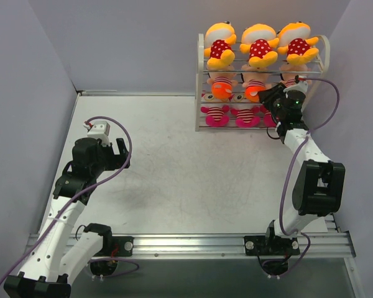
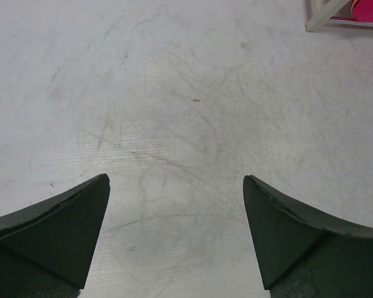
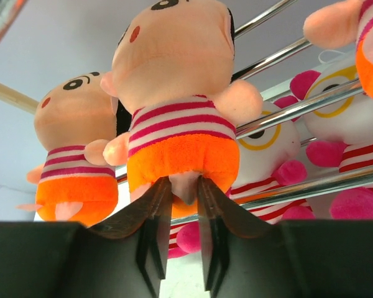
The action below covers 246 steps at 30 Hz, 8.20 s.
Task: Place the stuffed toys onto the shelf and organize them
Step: Place the stuffed toy onto shelf
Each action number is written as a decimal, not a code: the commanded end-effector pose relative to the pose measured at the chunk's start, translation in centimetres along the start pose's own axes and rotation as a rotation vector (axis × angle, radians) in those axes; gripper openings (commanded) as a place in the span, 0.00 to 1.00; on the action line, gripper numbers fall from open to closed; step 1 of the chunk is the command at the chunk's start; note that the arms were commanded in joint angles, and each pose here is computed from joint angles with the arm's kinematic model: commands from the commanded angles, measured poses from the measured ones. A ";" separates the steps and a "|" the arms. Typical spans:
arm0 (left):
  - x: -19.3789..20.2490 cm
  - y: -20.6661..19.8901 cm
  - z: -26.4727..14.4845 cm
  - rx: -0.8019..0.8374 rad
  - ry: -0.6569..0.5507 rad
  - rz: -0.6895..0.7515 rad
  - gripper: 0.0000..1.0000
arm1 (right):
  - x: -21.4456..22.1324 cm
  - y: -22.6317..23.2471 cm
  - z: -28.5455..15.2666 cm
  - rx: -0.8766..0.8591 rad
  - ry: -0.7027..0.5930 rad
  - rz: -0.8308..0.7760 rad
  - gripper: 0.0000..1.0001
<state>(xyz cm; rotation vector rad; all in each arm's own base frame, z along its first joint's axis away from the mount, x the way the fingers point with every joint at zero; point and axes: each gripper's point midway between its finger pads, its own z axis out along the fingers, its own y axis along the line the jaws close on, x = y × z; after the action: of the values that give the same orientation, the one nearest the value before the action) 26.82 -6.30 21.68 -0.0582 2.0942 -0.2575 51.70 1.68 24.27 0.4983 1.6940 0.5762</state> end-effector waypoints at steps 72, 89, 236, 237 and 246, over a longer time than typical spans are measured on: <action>-0.8 -1.5 -0.9 0.064 -0.049 0.035 0.97 | -13.0 -4.6 -4.5 0.250 -0.287 -0.009 0.57; -0.7 -1.6 -0.8 0.064 -0.040 0.041 0.97 | -12.4 -6.9 -3.0 0.285 -0.330 0.093 0.60; -2.4 -1.0 -2.1 0.022 -0.103 0.034 0.96 | -15.3 1.7 -22.6 0.353 -0.304 -0.217 0.99; -3.0 -1.0 -2.4 0.017 -0.112 0.027 0.96 | -15.5 2.1 -23.3 0.350 -0.308 -0.237 0.99; -8.2 -0.2 -8.9 -0.050 -0.263 0.010 0.96 | -15.1 6.9 -30.0 0.296 -0.413 -0.349 0.99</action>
<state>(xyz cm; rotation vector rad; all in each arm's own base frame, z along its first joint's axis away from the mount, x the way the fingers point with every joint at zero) 24.99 -5.43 29.32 -0.0667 1.9278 -0.2255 26.97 -4.92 44.23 0.4890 1.4464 0.0492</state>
